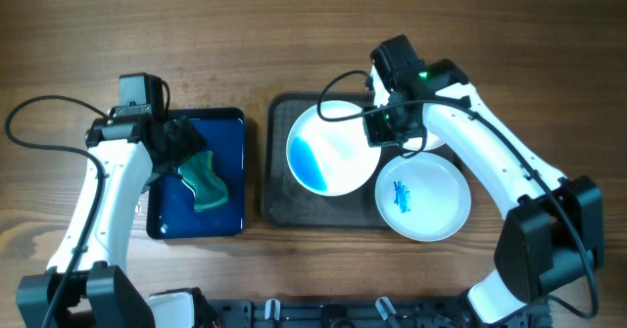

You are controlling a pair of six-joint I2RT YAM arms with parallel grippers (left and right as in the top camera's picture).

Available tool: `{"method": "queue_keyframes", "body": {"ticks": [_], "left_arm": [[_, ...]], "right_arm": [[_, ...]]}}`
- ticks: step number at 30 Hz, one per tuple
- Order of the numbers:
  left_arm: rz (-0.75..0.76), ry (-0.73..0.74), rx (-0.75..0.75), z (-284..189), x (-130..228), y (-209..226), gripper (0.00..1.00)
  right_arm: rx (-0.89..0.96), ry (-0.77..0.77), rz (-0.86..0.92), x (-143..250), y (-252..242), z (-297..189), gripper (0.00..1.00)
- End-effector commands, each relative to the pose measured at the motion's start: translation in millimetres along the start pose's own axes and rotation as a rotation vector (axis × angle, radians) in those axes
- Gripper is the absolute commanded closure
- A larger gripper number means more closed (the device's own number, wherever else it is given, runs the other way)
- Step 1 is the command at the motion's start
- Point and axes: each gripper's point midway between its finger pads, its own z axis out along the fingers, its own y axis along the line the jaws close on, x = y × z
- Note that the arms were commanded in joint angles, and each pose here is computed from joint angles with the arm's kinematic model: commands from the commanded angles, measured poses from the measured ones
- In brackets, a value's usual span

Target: Clean dirty plates on tray and stack at the side

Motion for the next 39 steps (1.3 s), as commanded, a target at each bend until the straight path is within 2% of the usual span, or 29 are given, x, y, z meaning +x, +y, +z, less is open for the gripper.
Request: {"method": "queue_keyframes", "body": {"ticks": [1, 6, 13, 20, 27, 39], "left_arm": [[-0.031, -0.016, 0.026, -1, -13, 1, 0.00], [-0.099, -0.020, 0.077, -6, -28, 6, 0.00], [-0.165, -0.074, 0.116, -40, -61, 11, 0.00], [-0.234, -0.090, 0.157, -58, -80, 23, 0.00], [-0.346, -0.058, 0.206, -58, -87, 49, 0.00], [-0.378, -0.020, 0.209, -57, -81, 59, 0.00]], "right_arm": [[-0.016, -0.074, -0.063, -16, 12, -28, 0.95], [-0.026, -0.081, -0.136, -23, 41, -34, 0.95], [-0.040, -0.019, -0.265, -31, 105, -1, 0.95], [-0.066, -0.032, -0.361, -48, 162, 19, 0.95], [-0.054, -0.185, -0.379, -76, 189, 1, 0.95], [0.098, -0.431, -0.470, -90, 233, -12, 0.95]]}}
